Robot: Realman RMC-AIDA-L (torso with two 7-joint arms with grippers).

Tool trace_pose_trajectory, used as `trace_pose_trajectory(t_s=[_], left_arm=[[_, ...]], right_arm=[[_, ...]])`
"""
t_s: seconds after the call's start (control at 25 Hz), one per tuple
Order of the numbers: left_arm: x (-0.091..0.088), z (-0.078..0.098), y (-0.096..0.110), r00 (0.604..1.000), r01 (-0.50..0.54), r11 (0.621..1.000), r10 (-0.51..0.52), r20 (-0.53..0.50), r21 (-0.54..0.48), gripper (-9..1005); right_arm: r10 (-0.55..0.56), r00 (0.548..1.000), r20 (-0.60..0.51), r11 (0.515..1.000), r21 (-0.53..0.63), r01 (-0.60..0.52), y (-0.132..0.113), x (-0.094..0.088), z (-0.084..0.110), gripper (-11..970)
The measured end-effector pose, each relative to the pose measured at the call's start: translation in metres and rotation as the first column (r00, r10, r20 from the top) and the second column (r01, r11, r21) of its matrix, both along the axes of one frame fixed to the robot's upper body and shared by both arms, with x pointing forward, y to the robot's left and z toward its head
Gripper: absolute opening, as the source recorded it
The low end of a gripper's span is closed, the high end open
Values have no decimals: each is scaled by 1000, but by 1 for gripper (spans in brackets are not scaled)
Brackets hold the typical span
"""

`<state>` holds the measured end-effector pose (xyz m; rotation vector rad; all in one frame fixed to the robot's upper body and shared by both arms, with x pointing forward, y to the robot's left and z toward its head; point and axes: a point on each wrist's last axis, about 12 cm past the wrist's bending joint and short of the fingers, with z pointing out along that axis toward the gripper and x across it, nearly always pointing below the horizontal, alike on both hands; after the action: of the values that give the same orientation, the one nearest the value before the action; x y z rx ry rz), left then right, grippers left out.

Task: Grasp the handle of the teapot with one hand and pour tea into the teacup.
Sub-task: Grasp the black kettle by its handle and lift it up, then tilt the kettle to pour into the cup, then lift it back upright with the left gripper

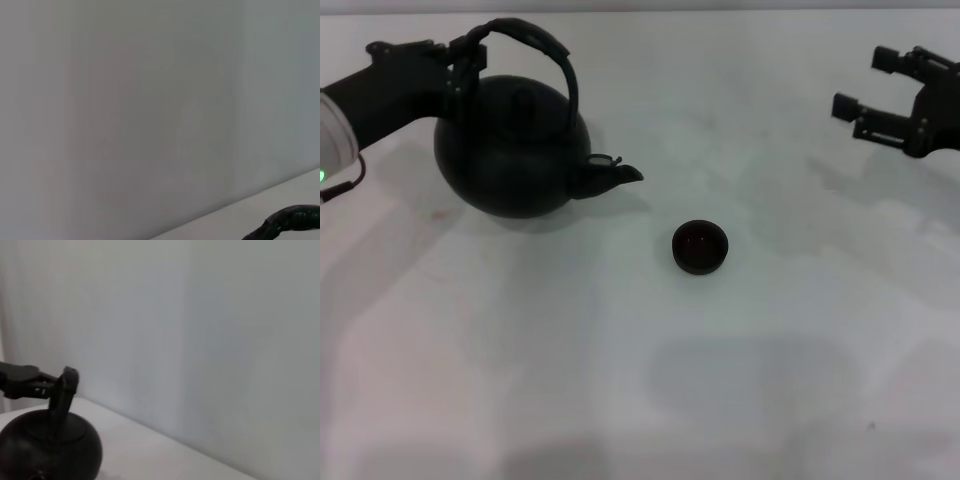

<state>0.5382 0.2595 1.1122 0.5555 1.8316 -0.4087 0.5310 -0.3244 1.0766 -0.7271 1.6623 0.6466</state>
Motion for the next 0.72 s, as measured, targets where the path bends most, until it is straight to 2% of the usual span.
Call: trace_pose_trajectory(t_s=[0.44, 0.72], left_arm=[[5, 14, -16, 999, 42, 994, -39, -28, 100, 128], [12, 19, -32, 996, 63, 978, -50, -70, 197, 128]], right_arm=[[-150, 988, 24, 982, 119, 146, -21, 1, 6, 868], [-177, 984, 20, 975, 140, 172, -24, 1, 6, 868]])
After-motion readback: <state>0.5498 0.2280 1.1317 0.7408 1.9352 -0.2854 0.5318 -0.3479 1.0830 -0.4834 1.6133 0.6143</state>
